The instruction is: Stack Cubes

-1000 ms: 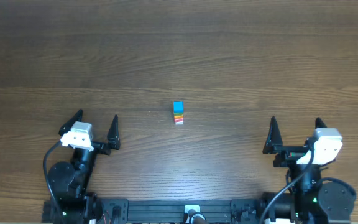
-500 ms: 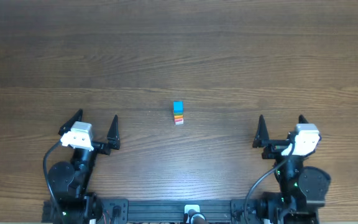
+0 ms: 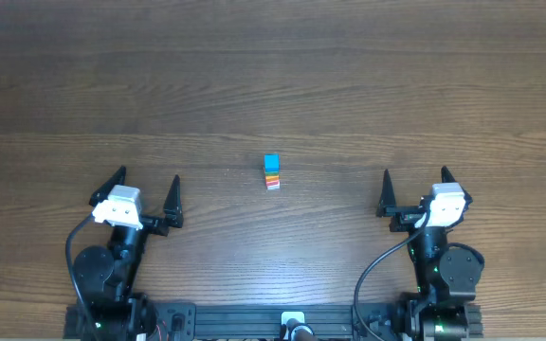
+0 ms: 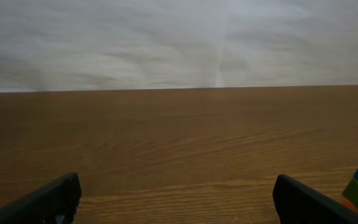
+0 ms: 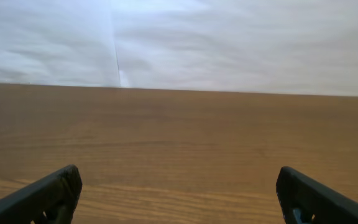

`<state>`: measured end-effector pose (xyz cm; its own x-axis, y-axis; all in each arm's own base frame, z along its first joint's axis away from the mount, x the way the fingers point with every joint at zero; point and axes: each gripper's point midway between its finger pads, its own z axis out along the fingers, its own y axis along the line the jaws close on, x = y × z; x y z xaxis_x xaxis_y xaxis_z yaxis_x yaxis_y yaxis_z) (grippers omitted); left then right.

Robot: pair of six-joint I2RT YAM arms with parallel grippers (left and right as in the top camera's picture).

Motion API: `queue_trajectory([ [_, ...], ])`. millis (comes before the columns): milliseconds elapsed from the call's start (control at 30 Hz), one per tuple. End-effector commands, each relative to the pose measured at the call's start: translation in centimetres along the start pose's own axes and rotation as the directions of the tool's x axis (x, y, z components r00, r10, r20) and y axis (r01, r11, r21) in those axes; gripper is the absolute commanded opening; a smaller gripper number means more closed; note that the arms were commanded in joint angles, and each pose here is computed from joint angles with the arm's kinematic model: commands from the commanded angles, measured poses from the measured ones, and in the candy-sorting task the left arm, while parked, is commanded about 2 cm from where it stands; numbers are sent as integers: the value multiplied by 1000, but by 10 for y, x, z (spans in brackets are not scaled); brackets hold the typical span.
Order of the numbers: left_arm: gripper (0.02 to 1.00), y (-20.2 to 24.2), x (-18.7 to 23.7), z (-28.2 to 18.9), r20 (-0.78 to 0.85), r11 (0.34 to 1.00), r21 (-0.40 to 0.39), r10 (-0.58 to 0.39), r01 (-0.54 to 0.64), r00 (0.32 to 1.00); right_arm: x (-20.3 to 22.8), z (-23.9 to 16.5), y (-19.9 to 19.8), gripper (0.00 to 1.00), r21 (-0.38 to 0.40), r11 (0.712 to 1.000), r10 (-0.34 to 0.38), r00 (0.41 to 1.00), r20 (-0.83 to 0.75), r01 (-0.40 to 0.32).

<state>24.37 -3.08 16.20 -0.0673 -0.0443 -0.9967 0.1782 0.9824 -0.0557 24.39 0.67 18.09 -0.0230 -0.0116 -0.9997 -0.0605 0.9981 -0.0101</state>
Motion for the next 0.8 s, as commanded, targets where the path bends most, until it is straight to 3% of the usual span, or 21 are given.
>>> queue_trajectory([
  [33, 998, -1, 1, 0, 0, 1000, 7, 15, -15, 1000, 5, 3, 6, 991, -35, 999, -22, 999, 31, 23],
  [800, 998, -1, 1, 0, 0, 1000, 7, 15, -15, 1000, 22, 3, 3, 989, -18, 1000, -14, 999, -40, 14],
])
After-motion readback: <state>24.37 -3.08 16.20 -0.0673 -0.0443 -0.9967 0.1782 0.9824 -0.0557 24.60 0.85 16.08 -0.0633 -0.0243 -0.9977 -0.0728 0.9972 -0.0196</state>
